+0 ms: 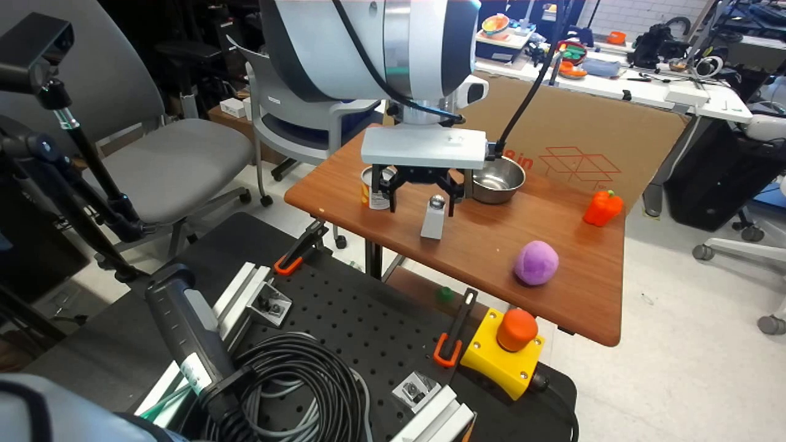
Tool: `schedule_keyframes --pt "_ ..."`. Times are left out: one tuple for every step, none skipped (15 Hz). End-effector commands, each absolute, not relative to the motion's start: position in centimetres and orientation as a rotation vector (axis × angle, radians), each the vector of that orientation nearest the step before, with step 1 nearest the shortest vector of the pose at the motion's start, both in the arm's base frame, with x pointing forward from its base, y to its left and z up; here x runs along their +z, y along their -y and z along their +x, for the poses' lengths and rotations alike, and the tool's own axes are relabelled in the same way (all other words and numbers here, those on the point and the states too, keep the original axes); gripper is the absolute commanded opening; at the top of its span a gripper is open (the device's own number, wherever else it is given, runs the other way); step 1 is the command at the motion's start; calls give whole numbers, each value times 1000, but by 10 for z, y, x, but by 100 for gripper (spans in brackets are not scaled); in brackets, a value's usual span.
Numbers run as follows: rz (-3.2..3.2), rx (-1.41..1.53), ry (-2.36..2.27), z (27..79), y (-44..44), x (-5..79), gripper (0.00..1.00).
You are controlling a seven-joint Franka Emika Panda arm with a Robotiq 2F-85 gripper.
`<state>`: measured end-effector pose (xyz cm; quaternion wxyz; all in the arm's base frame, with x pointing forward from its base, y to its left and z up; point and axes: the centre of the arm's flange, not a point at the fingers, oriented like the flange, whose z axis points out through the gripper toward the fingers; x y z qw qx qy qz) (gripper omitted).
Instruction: Put the salt into the silver pot.
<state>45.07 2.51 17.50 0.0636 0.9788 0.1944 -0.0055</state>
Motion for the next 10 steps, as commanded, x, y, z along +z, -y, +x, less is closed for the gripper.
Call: schedule_keyframes --pt "2938 -34 -642 469 -12 152 100" --pt "2938 -48 -634 472 -9 146 100" --pt "2937 -53 -629 475 -6 142 94" --pt "2938 -59 -624 477 -5 140 72" --pt "2943 -60 -622 479 -4 139 70" --pt "2951 -58 -625 481 -4 139 67" --pt "2958 -57 -629 482 -4 140 60" --pt "2957 -49 -637 483 -4 142 53" --pt "2961 -50 -641 484 -4 145 44" --pt "2970 -54 -644 486 -4 149 37"
